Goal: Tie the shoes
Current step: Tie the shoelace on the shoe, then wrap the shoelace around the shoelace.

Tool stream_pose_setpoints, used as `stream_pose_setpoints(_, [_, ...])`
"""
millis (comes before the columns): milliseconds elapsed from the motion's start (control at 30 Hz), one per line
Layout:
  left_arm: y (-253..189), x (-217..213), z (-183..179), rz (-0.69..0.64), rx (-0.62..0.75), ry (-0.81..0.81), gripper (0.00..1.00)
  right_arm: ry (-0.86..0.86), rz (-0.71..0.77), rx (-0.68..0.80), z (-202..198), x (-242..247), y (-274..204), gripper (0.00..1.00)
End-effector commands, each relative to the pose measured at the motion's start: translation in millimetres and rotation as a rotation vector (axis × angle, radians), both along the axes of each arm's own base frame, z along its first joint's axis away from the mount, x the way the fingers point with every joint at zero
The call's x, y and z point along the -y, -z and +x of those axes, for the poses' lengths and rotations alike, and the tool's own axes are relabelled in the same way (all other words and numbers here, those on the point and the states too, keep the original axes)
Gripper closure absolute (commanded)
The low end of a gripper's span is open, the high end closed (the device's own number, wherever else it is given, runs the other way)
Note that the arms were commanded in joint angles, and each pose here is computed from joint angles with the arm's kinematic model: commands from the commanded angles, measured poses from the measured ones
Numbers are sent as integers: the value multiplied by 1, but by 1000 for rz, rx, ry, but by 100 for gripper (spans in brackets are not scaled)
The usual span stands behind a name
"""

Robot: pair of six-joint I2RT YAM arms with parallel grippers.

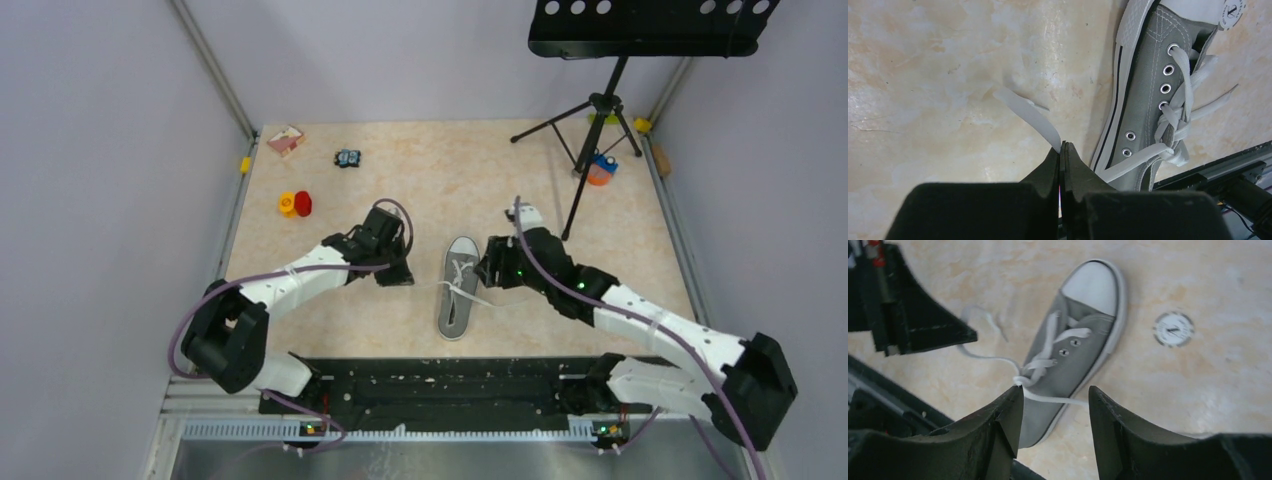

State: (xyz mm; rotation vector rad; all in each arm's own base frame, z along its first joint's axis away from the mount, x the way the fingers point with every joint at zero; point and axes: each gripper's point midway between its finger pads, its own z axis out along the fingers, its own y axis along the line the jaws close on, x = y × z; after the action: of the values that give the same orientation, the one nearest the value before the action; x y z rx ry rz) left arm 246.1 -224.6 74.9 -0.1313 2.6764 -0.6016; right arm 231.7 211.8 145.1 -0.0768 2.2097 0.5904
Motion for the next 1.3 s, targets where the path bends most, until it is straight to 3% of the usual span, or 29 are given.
stream_pose_setpoints(0, [-15, 8, 3, -31, 20, 29, 100, -418, 13, 163, -6, -71, -25, 49])
stream_pose_setpoints(233, [-28, 20, 0, -97, -21, 28, 100, -672, -47, 250, -6, -112, -17, 52])
stream_pose_setpoints(467, [-25, 21, 0, -103, -61, 6, 100, -785, -183, 287, -3, -132, 7, 50])
stream_pose_setpoints(833, [-27, 11, 9, -89, -67, -33, 100, -857, -263, 263, -4, -136, 34, 48])
stream_pose_setpoints(933, [-29, 11, 9, -97, -67, -31, 100, -847, -276, 265, 1, -138, 37, 56])
stream_pose_setpoints(1033, [-29, 13, 8, -107, -69, -25, 100, -826, -273, 267, 5, -139, 36, 73])
stream_pose_setpoints(1133, [-28, 13, 8, -110, -72, -25, 100, -811, -249, 292, 8, -145, 27, 84])
stream_pose_setpoints(1267, [-25, 14, 6, -115, -82, -24, 100, -811, -230, 297, 8, -148, 23, 81])
